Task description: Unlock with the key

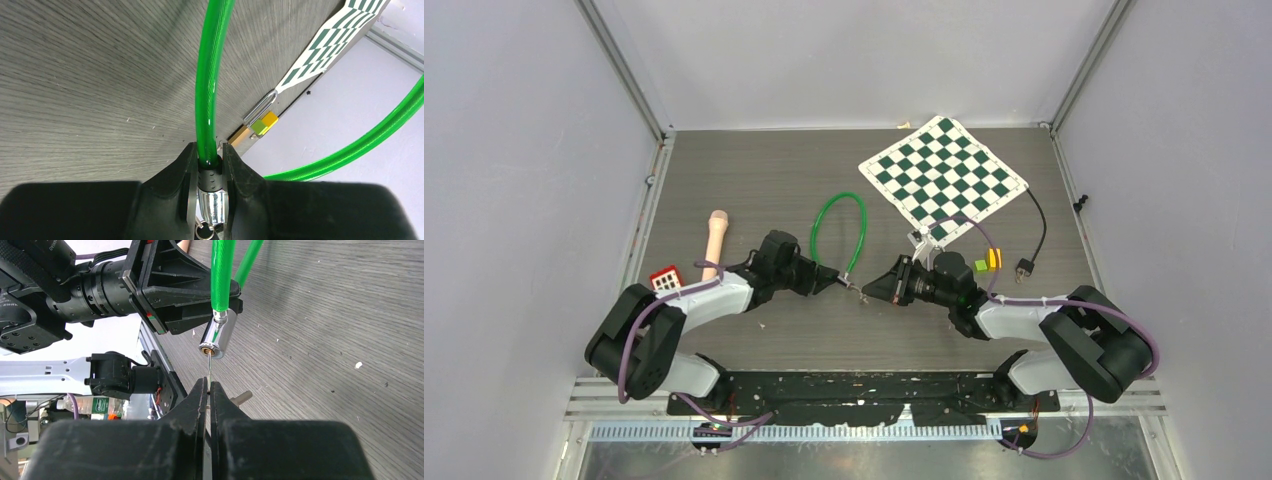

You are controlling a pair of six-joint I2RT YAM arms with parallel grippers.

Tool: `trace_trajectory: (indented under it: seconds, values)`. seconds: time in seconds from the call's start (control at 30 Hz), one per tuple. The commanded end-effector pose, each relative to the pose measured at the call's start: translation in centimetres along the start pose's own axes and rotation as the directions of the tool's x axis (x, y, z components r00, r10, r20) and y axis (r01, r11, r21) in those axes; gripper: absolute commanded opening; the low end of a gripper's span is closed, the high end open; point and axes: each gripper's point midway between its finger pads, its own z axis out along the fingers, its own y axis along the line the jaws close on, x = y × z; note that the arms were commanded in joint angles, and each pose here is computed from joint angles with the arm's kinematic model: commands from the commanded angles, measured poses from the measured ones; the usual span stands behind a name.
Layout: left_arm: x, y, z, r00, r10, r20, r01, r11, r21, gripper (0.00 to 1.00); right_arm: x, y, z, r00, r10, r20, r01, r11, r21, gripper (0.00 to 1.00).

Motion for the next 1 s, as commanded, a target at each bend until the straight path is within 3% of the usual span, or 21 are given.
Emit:
trace_trajectory:
  seconds: [0.0,0.97]
  values:
    - [0.66,-2.85,-0.80,1.000,0.012,-0.027,-0.009,0.994,0.109,0.00,-1.49,1.53,0.26,0.998,-0.023,0.058,0.026,0.999,-0.048,0.05]
    - [0.58,-3.03,-0.77,1.000,0.009,-0.020,-0.007,0.994,0.113,0.00,-0.93,1.61,0.99,1.000,-0.019,0.024,0.020,0.999,-0.041,0.05]
